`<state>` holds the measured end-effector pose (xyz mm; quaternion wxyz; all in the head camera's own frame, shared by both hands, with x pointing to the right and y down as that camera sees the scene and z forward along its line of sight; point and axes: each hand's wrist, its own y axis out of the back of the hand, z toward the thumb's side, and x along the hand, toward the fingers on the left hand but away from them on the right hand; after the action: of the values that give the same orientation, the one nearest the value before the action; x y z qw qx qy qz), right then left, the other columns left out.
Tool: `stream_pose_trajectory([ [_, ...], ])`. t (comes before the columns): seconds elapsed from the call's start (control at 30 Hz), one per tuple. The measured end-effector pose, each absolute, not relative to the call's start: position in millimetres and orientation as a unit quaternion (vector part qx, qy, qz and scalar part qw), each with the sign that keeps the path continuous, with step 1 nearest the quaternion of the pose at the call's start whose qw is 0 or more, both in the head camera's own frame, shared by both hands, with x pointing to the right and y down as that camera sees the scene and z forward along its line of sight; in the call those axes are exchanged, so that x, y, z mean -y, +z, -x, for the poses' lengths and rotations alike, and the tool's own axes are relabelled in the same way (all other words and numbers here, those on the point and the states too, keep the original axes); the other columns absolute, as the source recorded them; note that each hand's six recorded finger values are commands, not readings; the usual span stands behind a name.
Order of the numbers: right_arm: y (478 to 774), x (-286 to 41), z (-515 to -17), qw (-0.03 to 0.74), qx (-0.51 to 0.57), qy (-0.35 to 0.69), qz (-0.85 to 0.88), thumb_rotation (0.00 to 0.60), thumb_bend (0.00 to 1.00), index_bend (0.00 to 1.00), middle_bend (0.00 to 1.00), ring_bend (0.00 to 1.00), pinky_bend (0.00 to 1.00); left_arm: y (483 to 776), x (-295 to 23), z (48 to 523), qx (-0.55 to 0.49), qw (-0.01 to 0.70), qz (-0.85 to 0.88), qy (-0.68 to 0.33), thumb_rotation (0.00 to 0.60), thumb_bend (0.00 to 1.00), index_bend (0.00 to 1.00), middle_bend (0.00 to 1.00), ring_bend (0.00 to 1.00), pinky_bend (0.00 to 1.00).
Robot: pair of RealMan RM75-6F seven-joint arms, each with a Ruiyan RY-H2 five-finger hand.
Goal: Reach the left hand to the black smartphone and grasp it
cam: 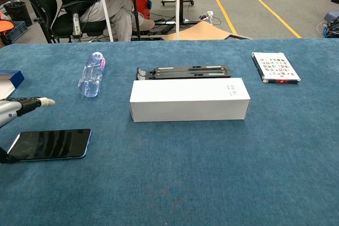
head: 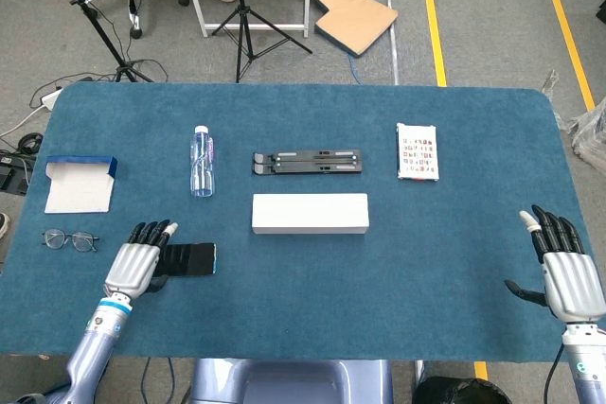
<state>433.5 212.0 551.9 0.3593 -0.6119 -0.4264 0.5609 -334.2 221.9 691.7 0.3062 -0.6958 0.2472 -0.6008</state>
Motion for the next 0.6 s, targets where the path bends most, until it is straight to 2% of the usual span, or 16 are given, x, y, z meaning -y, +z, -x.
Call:
stream_pose_trajectory([
  [0.6, 553.8, -211.2, -437.1, 0.354, 0.427, 0.565, 0.611, 0.6, 0.0, 0.0, 0.0, 0.0, 0.0, 717.1, -226.3, 325.2, -0.225, 0.297, 0.7, -0.609, 0.6, 0.32, 0.0, 0.0, 0.0, 0.0],
])
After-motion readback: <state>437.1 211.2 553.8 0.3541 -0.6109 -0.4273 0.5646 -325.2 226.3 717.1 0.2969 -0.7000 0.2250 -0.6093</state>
